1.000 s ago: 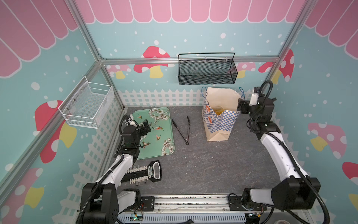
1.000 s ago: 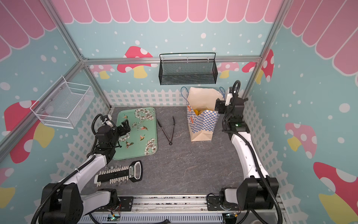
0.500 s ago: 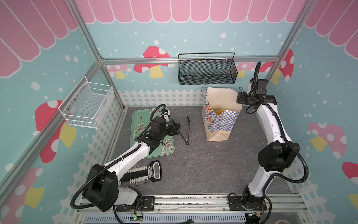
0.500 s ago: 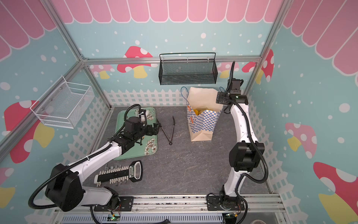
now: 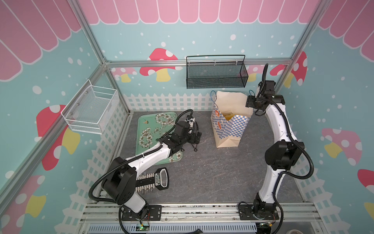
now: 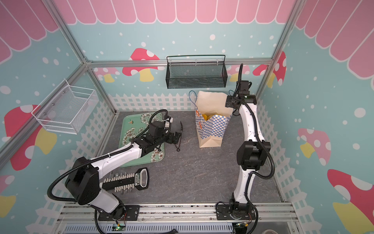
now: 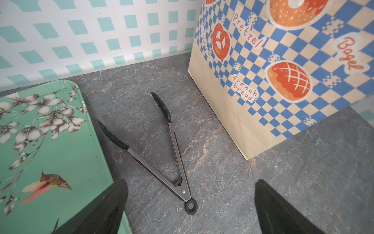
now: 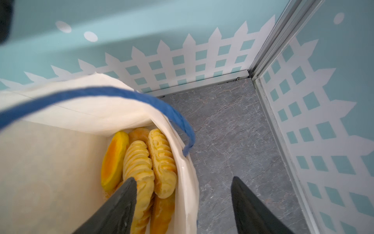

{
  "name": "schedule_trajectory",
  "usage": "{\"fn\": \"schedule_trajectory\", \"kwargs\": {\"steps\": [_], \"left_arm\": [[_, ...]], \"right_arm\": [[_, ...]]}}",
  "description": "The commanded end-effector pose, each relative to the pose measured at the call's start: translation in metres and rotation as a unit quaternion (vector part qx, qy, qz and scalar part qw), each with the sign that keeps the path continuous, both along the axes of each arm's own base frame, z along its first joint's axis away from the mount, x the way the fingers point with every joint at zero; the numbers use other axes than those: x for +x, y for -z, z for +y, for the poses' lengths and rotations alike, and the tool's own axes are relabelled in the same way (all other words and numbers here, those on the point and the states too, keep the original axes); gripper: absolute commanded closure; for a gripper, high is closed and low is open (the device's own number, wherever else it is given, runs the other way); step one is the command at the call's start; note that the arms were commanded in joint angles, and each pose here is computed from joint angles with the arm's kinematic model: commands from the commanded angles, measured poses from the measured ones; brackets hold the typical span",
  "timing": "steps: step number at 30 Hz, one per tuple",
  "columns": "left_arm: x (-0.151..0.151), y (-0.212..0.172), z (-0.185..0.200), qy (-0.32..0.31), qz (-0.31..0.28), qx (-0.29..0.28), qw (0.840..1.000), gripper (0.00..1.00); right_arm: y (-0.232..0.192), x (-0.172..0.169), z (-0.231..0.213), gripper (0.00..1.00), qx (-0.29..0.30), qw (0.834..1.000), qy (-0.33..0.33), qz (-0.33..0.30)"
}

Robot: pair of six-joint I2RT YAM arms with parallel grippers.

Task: Take the fake bread out of the paper bag
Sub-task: 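Reach right gripper to the bag's blue handle while left gripper nears the tongs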

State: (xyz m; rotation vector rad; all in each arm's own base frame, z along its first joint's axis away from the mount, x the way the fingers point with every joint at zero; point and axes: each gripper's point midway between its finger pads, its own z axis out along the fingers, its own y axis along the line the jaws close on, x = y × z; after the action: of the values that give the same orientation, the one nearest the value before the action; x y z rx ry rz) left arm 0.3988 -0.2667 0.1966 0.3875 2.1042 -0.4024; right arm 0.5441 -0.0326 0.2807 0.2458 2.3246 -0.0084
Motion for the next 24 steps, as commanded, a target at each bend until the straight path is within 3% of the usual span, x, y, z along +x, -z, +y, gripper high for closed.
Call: {"fn": "schedule_trajectory", "kwargs": {"steps": [1, 3, 6, 12, 24], "left_arm": [[-0.002, 0.006, 0.003, -0.006, 0.004, 0.013, 1.0, 0.03], [-0.003, 0.006, 0.003, -0.006, 0.005, 0.013, 1.0, 0.02], [-0.004, 0.007, 0.006, -0.009, 0.005, 0.014, 1.0, 0.02], [-0.007, 0.011, 0.02, -0.035, 0.01, 0.03, 0.999, 0.03], [-0.011, 0.043, 0.044, -0.119, 0.085, 0.057, 0.988, 0.01]], "right_arm": [[0.016, -0.003, 0.002, 0.34, 0.005, 1.0, -0.002, 0.027], [0.021, -0.003, 0.003, 0.43, 0.008, 0.999, -0.004, 0.034], [0.024, -0.005, 0.004, 0.65, 0.008, 0.999, -0.006, 0.038], [0.001, -0.008, 0.003, 1.0, -0.005, 1.0, -0.011, 0.011], [-0.077, -0.036, -0.007, 1.0, -0.066, 0.996, -0.013, -0.066]]}}
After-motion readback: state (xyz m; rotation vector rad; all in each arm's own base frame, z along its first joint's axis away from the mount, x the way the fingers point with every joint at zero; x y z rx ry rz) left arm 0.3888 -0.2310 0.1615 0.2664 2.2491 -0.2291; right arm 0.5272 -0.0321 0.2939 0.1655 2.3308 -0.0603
